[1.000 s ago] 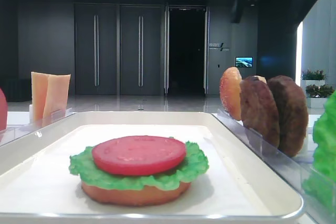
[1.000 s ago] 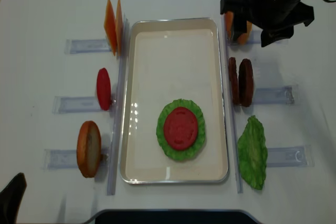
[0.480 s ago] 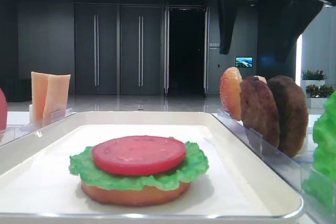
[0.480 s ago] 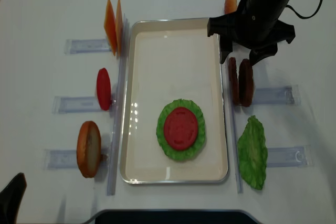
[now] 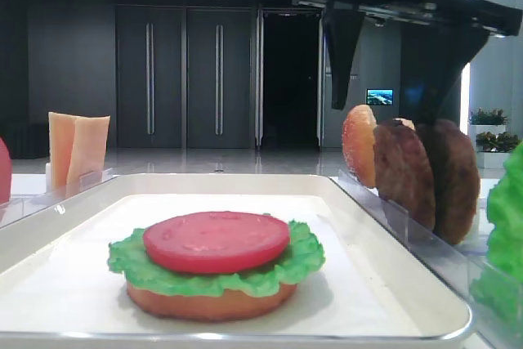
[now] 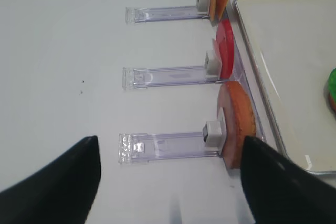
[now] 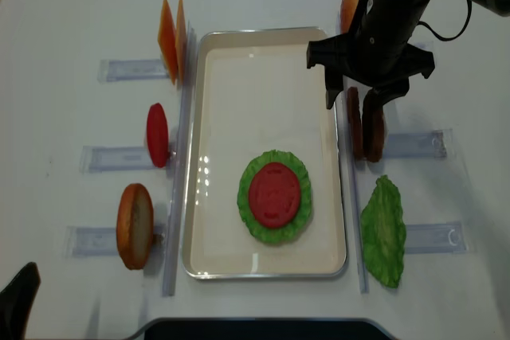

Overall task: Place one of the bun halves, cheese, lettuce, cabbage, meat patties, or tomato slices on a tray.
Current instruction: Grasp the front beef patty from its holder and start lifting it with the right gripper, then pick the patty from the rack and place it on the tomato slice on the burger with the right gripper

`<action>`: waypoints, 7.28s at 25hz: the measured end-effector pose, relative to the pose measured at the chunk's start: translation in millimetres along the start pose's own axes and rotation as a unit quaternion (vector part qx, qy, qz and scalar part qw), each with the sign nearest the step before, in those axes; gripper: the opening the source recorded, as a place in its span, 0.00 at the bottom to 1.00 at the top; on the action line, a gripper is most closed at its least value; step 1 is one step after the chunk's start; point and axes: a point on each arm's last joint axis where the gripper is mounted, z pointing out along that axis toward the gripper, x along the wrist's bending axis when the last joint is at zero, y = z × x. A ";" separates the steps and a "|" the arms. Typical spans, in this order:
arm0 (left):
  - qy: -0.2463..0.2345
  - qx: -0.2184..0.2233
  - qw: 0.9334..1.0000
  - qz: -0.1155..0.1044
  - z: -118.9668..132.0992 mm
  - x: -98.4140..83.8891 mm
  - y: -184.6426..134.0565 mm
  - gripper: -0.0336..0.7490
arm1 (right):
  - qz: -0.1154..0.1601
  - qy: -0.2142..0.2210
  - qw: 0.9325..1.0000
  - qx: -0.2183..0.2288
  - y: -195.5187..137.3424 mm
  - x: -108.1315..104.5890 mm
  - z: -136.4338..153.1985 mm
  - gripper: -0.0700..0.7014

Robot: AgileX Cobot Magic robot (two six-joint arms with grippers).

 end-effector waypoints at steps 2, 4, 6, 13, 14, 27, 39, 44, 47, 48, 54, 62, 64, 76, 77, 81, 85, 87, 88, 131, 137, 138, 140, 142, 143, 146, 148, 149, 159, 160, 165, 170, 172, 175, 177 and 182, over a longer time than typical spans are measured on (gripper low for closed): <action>0.000 0.000 1.000 0.000 0.0 0.0 0.0 0.86 | 0.003 0.005 1.000 0.002 0.2 1.0 0.9 0.75; 0.000 0.000 1.000 0.000 0.0 0.0 0.0 0.86 | 0.004 0.006 1.000 0.004 0.8 1.4 2.9 0.75; 0.000 0.000 1.000 0.000 0.0 0.0 0.0 0.86 | 0.004 0.007 1.000 0.003 1.2 1.6 3.3 0.75; 0.000 0.000 1.000 0.000 0.0 0.0 0.0 0.86 | 0.008 0.015 1.000 0.000 1.8 3.1 3.3 0.75; 0.000 0.000 1.000 0.000 0.0 0.0 0.0 0.86 | 0.008 0.016 1.000 -0.001 2.0 3.2 3.3 0.75; 0.000 0.000 1.000 0.000 0.0 0.0 0.0 0.86 | -0.009 -0.007 1.000 -0.015 0.1 7.3 5.0 0.75; 0.000 0.000 1.000 0.000 0.0 0.0 0.0 0.86 | -0.007 -0.034 0.999 -0.002 2.6 7.3 22.6 0.75; 0.000 0.000 1.000 0.000 0.0 0.0 0.0 0.86 | -0.010 -0.044 0.999 0.010 3.8 7.7 34.4 0.75; 0.000 0.000 1.000 0.000 0.0 0.0 0.0 0.86 | -0.014 -0.051 0.999 0.009 4.0 6.8 34.8 0.69; 0.000 0.000 1.000 0.000 0.0 0.0 0.0 0.86 | -0.015 -0.052 0.999 0.009 4.0 6.6 34.8 0.66; 0.000 0.000 1.000 0.000 0.0 0.0 0.0 0.86 | -0.019 -0.060 0.998 0.007 4.4 5.2 34.6 0.39; 0.000 0.000 1.000 0.000 0.0 0.0 0.0 0.86 | -0.026 -0.085 0.996 0.010 4.5 1.0 32.9 0.26; 0.000 0.000 1.000 0.000 0.0 0.0 0.0 0.86 | -0.025 -0.085 0.996 0.011 4.4 1.0 32.6 0.26; 0.000 0.000 1.000 0.000 0.0 0.0 0.0 0.86 | -0.025 -0.103 0.994 0.016 1.2 -0.6 14.9 0.25; 0.000 0.000 1.000 0.000 0.0 0.0 0.0 0.86 | -0.025 -0.100 0.995 0.012 2.2 0.8 10.8 0.25; 0.000 0.000 1.000 0.000 0.0 0.0 0.0 0.86 | -0.021 -0.078 0.997 -0.003 4.0 6.7 -3.4 0.25; 0.000 0.000 1.000 0.000 0.0 0.0 0.0 0.86 | -0.023 -0.058 0.998 -0.017 3.6 13.7 -16.1 0.25; 0.000 0.000 1.000 0.000 0.0 0.0 0.0 0.86 | -0.027 -0.051 0.998 -0.023 -0.1 17.5 -22.0 0.25; 0.000 0.000 1.000 0.000 0.0 0.0 0.0 0.86 | -0.029 -0.044 0.998 -0.024 -2.8 19.9 -25.7 0.25; 0.000 0.000 1.000 0.000 0.0 0.0 0.0 0.86 | -0.097 0.262 0.959 -0.043 -83.0 68.1 18.7 0.25; 0.000 0.000 1.000 0.000 0.0 0.0 0.0 0.86 | -0.091 0.256 0.962 -0.037 -77.1 64.6 29.6 0.25; 0.000 0.000 1.000 0.000 0.0 0.0 0.0 0.86 | -0.090 0.256 0.962 -0.034 -76.1 63.8 31.2 0.25; 0.000 0.000 1.000 0.000 0.0 0.0 0.0 0.86 | -0.087 0.254 0.963 -0.033 -73.5 61.5 33.7 0.25; 0.000 0.000 1.000 0.000 0.0 0.0 0.0 0.86 | -0.087 0.253 0.963 -0.033 -71.9 59.8 34.7 0.25; 0.000 0.000 1.000 0.000 0.0 0.0 0.0 0.86 | -0.087 0.252 0.963 -0.031 -71.4 59.3 35.7 0.25; 0.000 0.000 1.000 0.000 0.0 0.0 0.0 0.86 | -0.085 0.246 0.965 -0.017 -70.7 58.3 44.2 0.25; 0.000 0.000 1.000 0.000 0.0 0.0 0.0 0.86 | -0.082 0.245 0.966 -0.009 -69.7 57.2 48.0 0.25; 0.000 0.000 1.000 0.000 0.0 0.0 0.0 0.86 | -0.079 0.245 0.966 -0.008 -68.6 56.3 49.0 0.25; 0.000 0.000 1.000 0.000 0.0 0.0 0.0 0.86 | -0.075 0.245 0.967 -0.008 -66.3 53.7 49.6 0.25; 0.000 0.000 1.000 0.000 0.0 0.0 0.0 0.86 | -0.075 0.245 0.967 -0.008 -66.3 53.7 49.6 0.25; 0.000 0.000 1.000 0.000 0.0 0.0 0.0 0.86 | -0.077 0.245 0.966 -0.002 -67.3 53.7 49.6 0.25; 0.000 0.000 1.000 0.000 0.0 0.0 0.0 0.86 | -0.078 0.245 0.966 -0.001 -67.6 53.6 49.6 0.25; 0.000 0.000 1.000 0.000 0.0 0.0 0.0 0.86 | -0.078 0.245 0.966 -0.001 -67.6 53.6 49.6 0.26; 0.000 0.000 1.000 0.000 0.0 0.0 0.0 0.86 | -0.078 0.245 0.966 0.000 -67.8 53.6 49.6 0.30; 0.000 0.000 1.000 0.000 0.0 0.0 0.0 0.86 | -0.079 0.245 0.966 0.001 -68.0 53.5 49.7 0.36; 0.000 0.000 1.000 0.000 0.0 0.0 0.0 0.86 | -0.081 0.243 0.967 0.001 -68.0 53.3 49.8 0.49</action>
